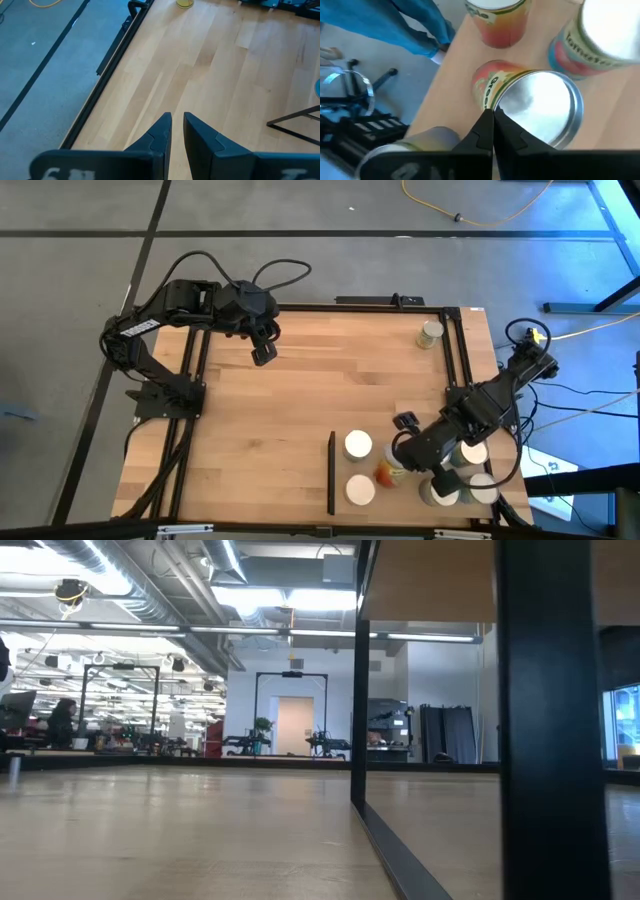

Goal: Pick and place cans onto a shelf
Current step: Put the canned green beans on the shelf

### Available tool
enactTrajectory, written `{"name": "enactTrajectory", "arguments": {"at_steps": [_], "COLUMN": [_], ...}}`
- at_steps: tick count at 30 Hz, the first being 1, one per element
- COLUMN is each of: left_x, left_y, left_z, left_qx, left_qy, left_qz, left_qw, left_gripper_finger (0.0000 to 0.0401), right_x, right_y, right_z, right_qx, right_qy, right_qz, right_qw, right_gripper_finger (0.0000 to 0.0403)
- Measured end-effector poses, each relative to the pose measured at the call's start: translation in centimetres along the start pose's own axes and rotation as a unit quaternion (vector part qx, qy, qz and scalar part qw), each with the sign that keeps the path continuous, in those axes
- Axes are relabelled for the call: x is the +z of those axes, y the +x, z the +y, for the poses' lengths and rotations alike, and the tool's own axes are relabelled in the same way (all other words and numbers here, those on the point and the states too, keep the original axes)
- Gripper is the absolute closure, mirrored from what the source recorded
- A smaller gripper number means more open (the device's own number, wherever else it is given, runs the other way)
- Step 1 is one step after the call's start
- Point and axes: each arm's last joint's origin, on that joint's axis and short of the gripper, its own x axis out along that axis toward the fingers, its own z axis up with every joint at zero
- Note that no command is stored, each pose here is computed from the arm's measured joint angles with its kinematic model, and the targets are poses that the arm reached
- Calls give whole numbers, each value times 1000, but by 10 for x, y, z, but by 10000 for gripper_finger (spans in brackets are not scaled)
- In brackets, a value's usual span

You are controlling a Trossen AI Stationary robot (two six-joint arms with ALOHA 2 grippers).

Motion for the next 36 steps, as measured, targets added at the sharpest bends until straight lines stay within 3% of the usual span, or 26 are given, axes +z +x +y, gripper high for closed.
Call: {"name": "enactTrajectory", "arguments": {"at_steps": [7, 15, 28, 33, 36], "left_x": [0, 0, 0, 0, 0], "left_y": [0, 0, 0, 0, 0], "left_z": [0, 0, 0, 0, 0], "left_qx": [0, 0, 0, 0, 0], "left_qy": [0, 0, 0, 0, 0], "left_qz": [0, 0, 1, 1, 1], "left_qw": [1000, 1000, 1000, 1000, 1000], "left_gripper_finger": [358, 358, 358, 358, 358], "right_x": [0, 0, 3, 5, 0], "right_y": [6, 6, 2, -10, -12], "right_z": [-3, -4, -3, -6, -12], "right_qx": [-18, -11, -6, -66, -125], "right_qy": [2, 56, 32, 6, 27], "right_qz": [20, 23, 9, -4, 12], "right_qw": [1000, 998, 999, 998, 992], "right_gripper_finger": [401, 382, 367, 395, 397]}}
